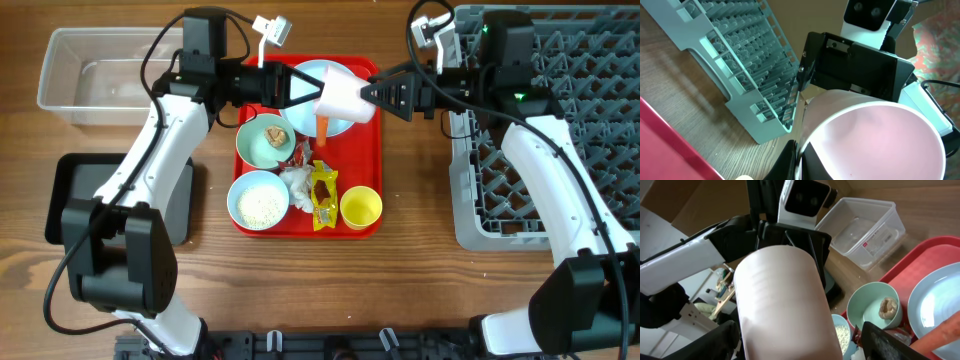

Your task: Sort waste into correct bins and load items into the dishwasher rack

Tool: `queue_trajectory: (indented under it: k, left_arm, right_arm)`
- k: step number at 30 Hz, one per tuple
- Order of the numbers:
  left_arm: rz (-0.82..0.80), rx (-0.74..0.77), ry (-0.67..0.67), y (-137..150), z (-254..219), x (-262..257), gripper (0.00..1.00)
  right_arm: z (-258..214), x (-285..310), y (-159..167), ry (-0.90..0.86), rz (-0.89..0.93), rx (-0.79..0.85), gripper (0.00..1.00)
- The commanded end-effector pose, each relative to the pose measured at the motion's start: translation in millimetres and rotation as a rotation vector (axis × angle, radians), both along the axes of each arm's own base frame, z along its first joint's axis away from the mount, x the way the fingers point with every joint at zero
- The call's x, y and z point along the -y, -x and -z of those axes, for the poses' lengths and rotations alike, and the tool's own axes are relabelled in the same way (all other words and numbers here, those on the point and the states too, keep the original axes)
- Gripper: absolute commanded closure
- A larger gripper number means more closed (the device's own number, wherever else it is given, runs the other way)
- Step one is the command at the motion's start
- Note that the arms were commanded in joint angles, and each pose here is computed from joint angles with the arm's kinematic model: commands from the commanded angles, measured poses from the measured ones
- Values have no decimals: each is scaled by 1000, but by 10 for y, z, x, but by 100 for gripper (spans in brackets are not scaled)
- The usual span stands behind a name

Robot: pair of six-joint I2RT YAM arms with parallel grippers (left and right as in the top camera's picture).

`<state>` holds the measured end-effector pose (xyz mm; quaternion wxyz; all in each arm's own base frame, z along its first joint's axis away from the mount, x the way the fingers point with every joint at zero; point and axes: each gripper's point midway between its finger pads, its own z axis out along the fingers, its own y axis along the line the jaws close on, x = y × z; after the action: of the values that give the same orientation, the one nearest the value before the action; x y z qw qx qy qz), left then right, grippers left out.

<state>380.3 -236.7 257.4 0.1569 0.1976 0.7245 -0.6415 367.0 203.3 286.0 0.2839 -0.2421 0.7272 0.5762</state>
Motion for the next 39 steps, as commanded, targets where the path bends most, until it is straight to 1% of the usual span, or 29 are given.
queue_trajectory:
  k: [1, 4, 11, 12, 16, 20, 22, 24, 25, 26, 27, 28, 30, 39]
  left_arm:
    - [13, 36, 25, 7, -138, 12, 96]
    - [9, 61, 50, -63, -268, 28, 96]
    - [14, 67, 52, -55, -278, 51, 96]
    - [20, 68, 51, -40, -278, 77, 96]
    - [19, 69, 46, -35, -269, 112, 96]
    - [19, 69, 46, -35, -269, 112, 96]
    - [19, 69, 46, -35, -269, 112, 96]
    - [19, 68, 46, -34, -268, 112, 96]
    - [19, 68, 46, -34, -266, 112, 92]
    - [19, 67, 46, -33, -266, 112, 79]
    - [19, 67, 46, -33, -265, 112, 69]
    - [19, 64, 45, -32, -262, 112, 62]
    - [19, 61, 45, -30, -260, 111, 60]
    - [19, 61, 45, -29, -260, 111, 60]
  right_arm:
    - [27, -15, 2, 6, -7, 0, 17]
    - [50, -13, 20, 10, -10, -7, 17]
    - [4, -20, 11, -1, -18, 21, 18]
    - [-3, -33, 27, -6, -27, 21, 21]
    - [-6, -190, 123, -8, -72, 21, 28]
    - [-4, -191, 122, -7, -72, 20, 44]
    - [-9, -191, 112, -7, -67, 19, 49]
    - [-43, -195, 85, -14, -61, 21, 51]
    - [-73, -197, 60, -20, -55, 25, 52]
    - [-118, -201, 28, -28, -48, 37, 52]
    - [-146, -201, 1, -32, -39, 42, 52]
    - [-158, -194, -25, -32, -28, 47, 52]
    - [-136, -159, -81, -21, 5, 36, 53]
    - [-120, 104, -252, -12, 94, 19, 54]
